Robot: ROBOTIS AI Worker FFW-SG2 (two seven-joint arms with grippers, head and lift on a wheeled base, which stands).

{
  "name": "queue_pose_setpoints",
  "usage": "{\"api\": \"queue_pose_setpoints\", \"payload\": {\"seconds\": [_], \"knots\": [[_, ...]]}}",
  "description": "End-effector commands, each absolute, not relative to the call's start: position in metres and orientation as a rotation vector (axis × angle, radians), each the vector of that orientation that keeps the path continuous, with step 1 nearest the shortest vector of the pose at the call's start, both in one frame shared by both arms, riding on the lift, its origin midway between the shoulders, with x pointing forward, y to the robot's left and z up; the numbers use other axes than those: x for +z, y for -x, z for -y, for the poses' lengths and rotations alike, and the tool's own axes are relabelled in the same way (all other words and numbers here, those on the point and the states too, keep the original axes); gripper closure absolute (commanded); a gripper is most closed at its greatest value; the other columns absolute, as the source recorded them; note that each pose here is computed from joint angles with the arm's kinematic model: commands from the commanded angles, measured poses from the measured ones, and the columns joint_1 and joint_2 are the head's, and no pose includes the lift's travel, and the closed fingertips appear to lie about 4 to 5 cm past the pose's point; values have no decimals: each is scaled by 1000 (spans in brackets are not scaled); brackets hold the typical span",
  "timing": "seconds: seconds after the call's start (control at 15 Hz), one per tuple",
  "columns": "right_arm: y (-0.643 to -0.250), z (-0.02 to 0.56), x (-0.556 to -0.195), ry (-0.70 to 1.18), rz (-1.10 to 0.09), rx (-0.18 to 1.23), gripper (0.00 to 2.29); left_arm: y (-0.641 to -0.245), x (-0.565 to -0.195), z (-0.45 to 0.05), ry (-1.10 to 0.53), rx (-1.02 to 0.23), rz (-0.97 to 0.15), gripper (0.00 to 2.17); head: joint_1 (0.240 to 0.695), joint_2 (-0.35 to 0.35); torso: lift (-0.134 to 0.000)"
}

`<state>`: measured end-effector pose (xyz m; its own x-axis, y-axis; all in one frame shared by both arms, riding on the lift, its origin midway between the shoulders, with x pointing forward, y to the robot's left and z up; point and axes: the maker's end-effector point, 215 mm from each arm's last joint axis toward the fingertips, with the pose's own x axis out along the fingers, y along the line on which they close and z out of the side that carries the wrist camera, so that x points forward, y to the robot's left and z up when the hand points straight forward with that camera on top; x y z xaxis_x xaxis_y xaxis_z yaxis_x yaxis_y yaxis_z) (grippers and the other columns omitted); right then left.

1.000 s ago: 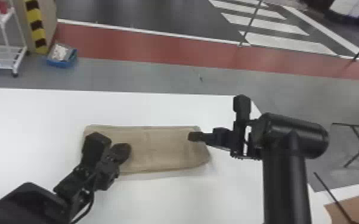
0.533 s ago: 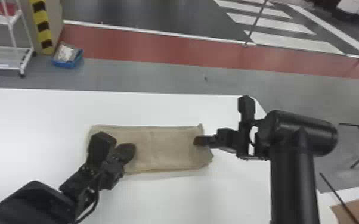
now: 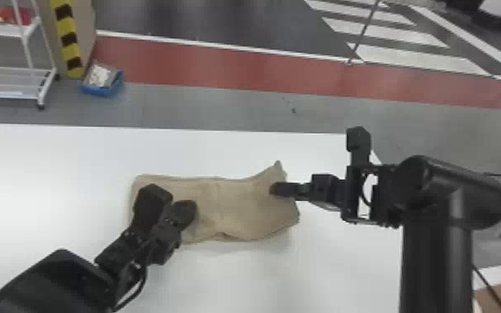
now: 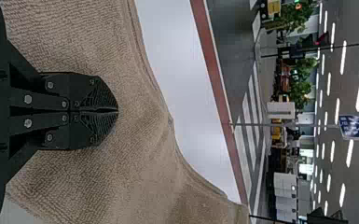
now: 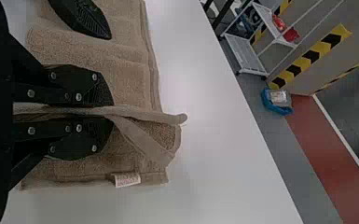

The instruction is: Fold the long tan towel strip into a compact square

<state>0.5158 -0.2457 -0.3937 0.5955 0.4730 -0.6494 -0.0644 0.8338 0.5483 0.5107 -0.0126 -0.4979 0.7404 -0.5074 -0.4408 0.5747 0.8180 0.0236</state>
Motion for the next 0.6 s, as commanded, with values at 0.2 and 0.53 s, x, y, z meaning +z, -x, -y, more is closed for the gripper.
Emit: {"api": "queue_pose_setpoints", "payload": {"seconds": [0.2,0.53], "knots": [[-516,257,-380,-536,-849,330,1031,-513,-469,2,-103,-587,-389,2142,695,-266,-124],[-517,276,-387,-507,-869,283,1028,-519,-472,-35,-110,-555,-424,2142,695,-263,-124]]}}
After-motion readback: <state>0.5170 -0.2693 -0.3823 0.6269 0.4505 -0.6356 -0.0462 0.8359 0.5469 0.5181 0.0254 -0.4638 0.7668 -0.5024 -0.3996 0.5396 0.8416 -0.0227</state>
